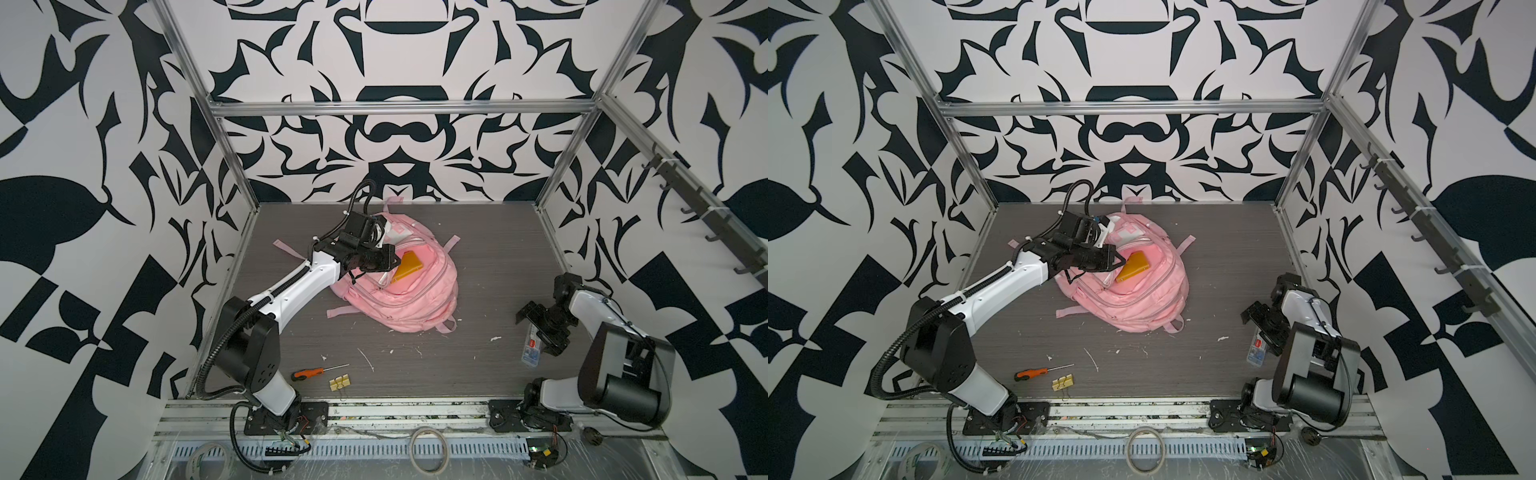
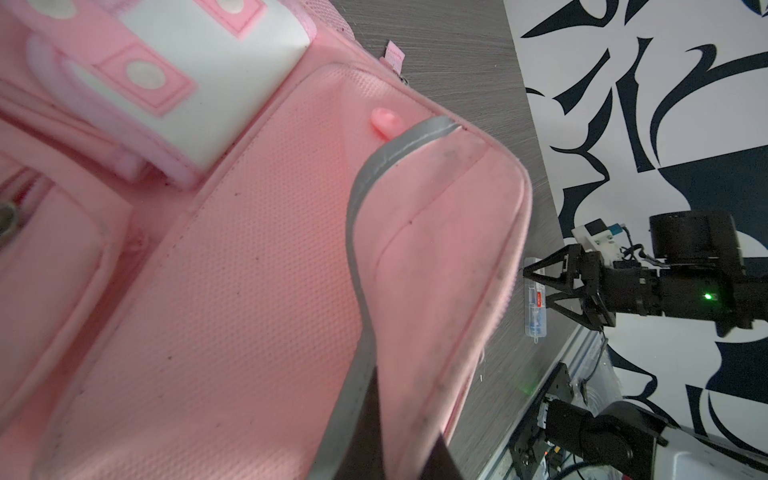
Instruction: Pack the student bag
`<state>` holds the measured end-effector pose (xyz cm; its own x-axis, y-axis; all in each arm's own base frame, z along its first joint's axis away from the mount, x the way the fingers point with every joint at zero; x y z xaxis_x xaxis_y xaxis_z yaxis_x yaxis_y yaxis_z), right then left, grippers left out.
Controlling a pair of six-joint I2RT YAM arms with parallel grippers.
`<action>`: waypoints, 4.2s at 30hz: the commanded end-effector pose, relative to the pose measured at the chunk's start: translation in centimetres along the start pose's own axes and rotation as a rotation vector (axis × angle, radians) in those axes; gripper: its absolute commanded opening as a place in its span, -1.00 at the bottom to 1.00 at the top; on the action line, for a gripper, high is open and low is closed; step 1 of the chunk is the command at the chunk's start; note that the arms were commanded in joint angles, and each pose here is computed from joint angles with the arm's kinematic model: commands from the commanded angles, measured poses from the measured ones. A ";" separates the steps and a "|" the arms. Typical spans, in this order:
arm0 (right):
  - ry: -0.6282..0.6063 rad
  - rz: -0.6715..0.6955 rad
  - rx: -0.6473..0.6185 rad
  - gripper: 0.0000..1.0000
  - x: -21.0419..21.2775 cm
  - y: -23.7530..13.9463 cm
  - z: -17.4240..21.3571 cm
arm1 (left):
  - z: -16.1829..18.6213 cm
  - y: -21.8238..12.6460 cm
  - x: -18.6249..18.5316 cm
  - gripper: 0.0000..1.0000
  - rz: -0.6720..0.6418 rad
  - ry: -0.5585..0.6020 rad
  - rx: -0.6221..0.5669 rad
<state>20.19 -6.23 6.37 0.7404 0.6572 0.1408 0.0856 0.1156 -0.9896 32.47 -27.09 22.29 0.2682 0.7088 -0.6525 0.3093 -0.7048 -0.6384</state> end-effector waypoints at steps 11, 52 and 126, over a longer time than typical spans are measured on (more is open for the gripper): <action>0.041 -0.021 -0.018 0.01 0.0 1.8 -0.5 | -3.3 -1.2 -2.5 -1.00 0.132 0.041 -0.095; -0.505 -0.799 -0.214 -1.00 35.4 -14.9 11.0 | -4.8 -1.1 -4.6 -1.00 0.228 -0.155 -0.099; -1.180 -0.477 -0.301 0.48 29.6 -9.6 23.2 | 2.4 1.9 7.0 0.07 0.162 -0.433 0.065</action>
<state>25.46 29.11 19.72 -0.4346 0.8678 0.2407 0.3962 0.4243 -0.8143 31.92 -22.70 14.16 -0.1448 0.5439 -0.8266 0.2098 -0.7995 -0.5628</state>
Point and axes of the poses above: each gripper's point midway between its finger pads, its own y axis out along the fingers, its own x axis along the line the jaws close on, z = x × y, the point moved 4 cm from there along -y, back along the fingers, and after that the axes turned 7 degrees about -y, right-handed, at the moved point
